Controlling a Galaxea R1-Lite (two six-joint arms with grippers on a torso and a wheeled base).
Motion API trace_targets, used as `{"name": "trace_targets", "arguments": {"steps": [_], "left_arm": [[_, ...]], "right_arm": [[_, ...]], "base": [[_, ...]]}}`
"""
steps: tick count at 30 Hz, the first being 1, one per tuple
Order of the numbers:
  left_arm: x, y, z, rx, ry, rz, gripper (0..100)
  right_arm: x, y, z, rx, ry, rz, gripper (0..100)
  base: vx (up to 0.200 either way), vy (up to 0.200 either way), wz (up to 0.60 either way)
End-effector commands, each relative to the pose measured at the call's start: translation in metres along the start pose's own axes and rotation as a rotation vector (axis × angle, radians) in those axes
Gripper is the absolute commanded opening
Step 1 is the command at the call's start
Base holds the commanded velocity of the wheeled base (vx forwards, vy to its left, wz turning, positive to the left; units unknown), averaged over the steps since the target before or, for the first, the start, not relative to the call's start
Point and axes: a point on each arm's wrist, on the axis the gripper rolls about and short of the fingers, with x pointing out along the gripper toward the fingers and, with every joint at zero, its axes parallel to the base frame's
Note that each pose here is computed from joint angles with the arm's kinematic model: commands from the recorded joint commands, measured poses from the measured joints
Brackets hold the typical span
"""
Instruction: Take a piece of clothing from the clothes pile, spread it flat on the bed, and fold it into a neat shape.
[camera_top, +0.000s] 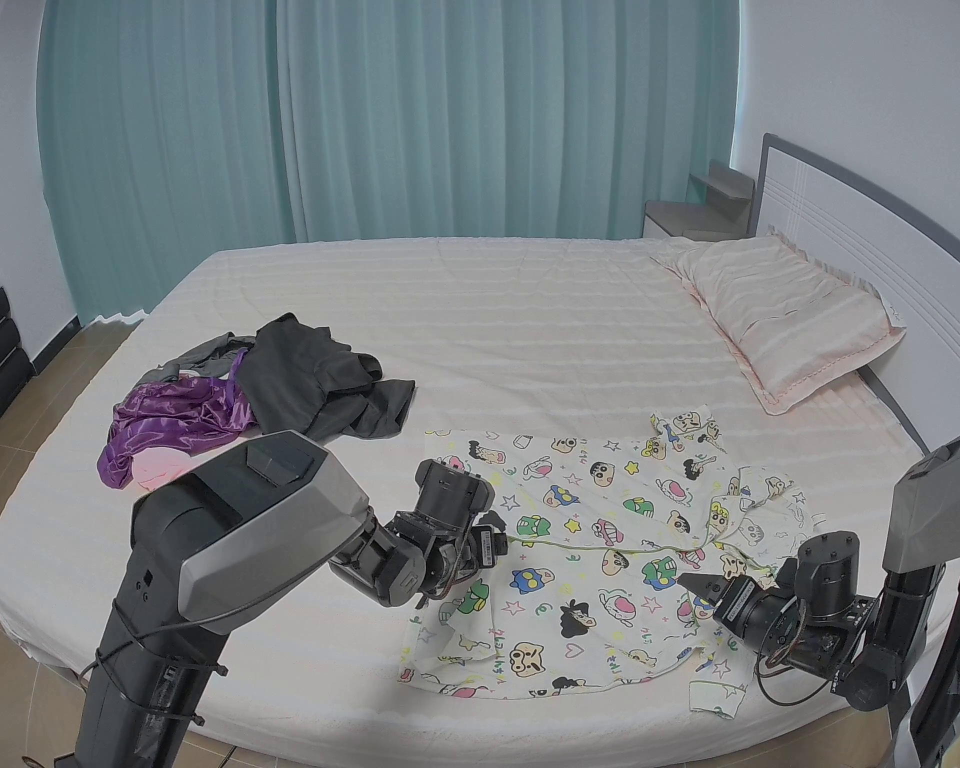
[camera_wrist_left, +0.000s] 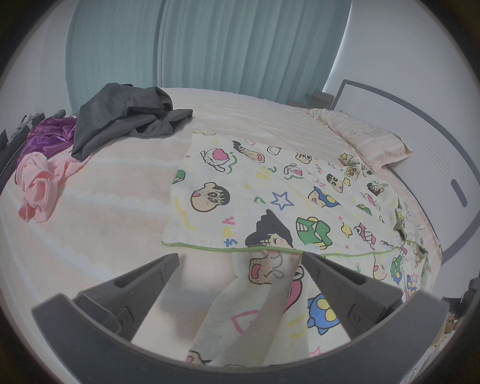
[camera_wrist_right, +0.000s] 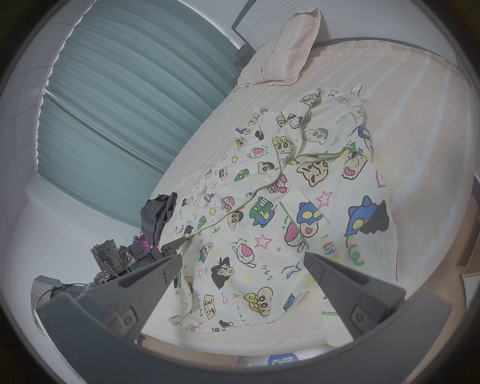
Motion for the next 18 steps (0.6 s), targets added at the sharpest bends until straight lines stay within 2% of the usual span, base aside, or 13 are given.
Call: {"name": "trace_targets", "arguments": {"steps": [1, 11, 18], "left_arm": [[0.0025, -0.0004, -0.0025, 0.004, 0.006, 0.002, 100], [0.0027, 0.0019, -0.0074, 0.067, 0.052, 0.024, 100], [0.0050, 0.0074, -0.0013, 0.105, 0.100, 0.094, 100]], "right_arm": [[0.0003, -0.0001, -0.0003, -0.001, 0.001, -0.001, 100], [0.0000, -0.0004, -0.0004, 0.001, 0.003, -0.001, 100], [0.0000, -0.0004, -0.0004, 0.001, 0.002, -0.002, 100]], "base": [[0.000, 0.000, 0.00], [0.000, 0.000, 0.00], [0.000, 0.000, 0.00]]}}
